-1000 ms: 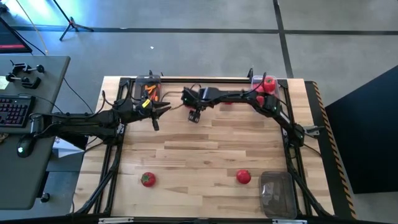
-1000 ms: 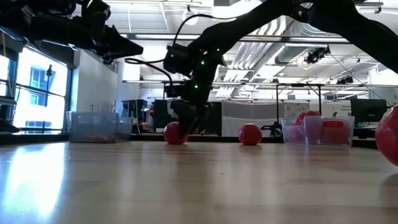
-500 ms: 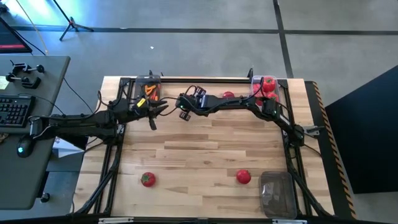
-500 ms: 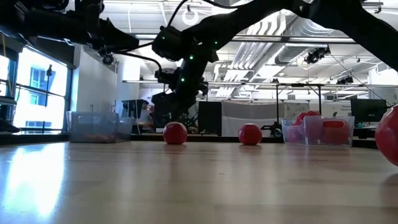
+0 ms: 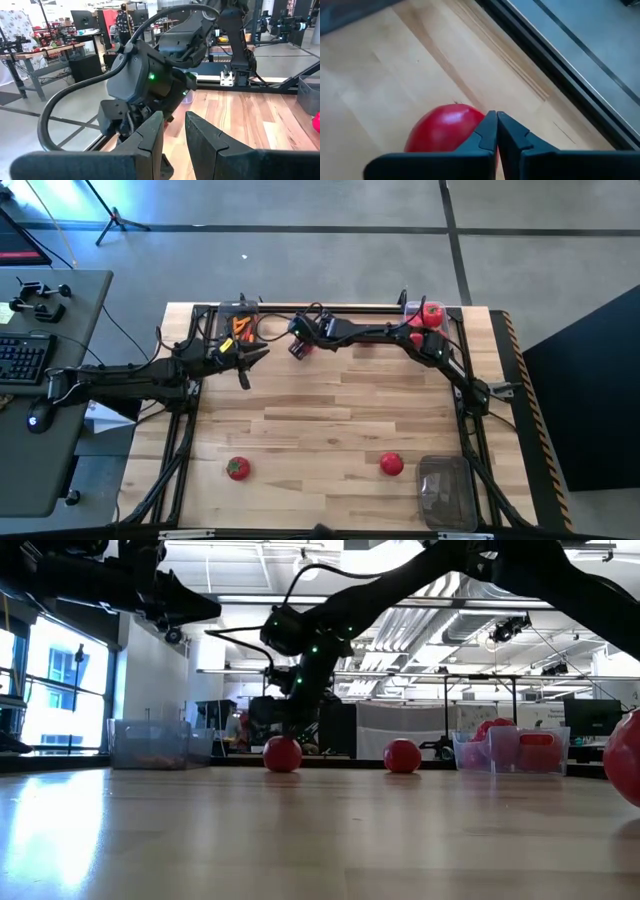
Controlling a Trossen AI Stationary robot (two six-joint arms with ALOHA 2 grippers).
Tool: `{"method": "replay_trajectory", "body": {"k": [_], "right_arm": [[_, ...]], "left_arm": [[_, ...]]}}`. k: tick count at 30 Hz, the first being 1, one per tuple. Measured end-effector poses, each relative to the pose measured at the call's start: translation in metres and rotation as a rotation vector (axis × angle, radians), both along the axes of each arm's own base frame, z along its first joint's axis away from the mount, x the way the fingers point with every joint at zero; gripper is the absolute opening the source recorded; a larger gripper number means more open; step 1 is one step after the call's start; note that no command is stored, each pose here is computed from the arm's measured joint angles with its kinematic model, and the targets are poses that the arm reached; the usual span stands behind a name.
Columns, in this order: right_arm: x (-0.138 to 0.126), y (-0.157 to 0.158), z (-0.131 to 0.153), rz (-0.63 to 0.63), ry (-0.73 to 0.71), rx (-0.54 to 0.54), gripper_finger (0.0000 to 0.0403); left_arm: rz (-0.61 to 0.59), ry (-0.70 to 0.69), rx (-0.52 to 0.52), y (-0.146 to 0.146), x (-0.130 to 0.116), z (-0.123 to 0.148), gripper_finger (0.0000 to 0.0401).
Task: Sort produce into baskets
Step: Put the tomato into the bottom black bin
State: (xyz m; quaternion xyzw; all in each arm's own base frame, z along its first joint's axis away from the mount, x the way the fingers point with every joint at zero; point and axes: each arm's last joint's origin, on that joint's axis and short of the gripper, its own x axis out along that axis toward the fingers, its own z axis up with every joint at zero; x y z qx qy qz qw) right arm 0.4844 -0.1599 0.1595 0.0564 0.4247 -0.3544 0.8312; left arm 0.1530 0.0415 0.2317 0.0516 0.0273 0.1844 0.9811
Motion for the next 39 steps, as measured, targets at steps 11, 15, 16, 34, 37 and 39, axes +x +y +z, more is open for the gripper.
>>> {"method": "replay_trajectory", "body": {"k": [11, 15, 16, 34, 37, 39], "right_arm": [[-0.004, 0.021, 0.006, 0.066, 0.089, 0.040, 0.0000], [-0.007, 0.031, 0.005, 0.086, 0.144, 0.060, 0.0000], [-0.008, 0.034, 0.004, 0.092, 0.160, 0.065, 0.0000], [-0.009, 0.105, -0.004, 0.181, 0.323, 0.052, 0.0000], [-0.012, 0.109, 0.003, 0.192, 0.337, 0.022, 0.0000], [-0.014, 0.109, 0.012, 0.196, 0.333, 0.018, 0.0000]], "left_arm": [[0.002, 0.002, -0.001, 0.000, 0.000, 0.000, 0.0066], [0.004, 0.002, -0.001, 0.000, 0.000, 0.000, 0.0066], [0.005, 0.002, -0.001, 0.000, 0.000, 0.000, 0.0066], [0.006, 0.001, -0.001, 0.000, 0.000, 0.000, 0.0066], [0.007, 0.001, -0.001, 0.000, 0.000, 0.000, 0.0066], [0.006, 0.001, -0.001, 0.000, 0.000, 0.000, 0.0066]]}}
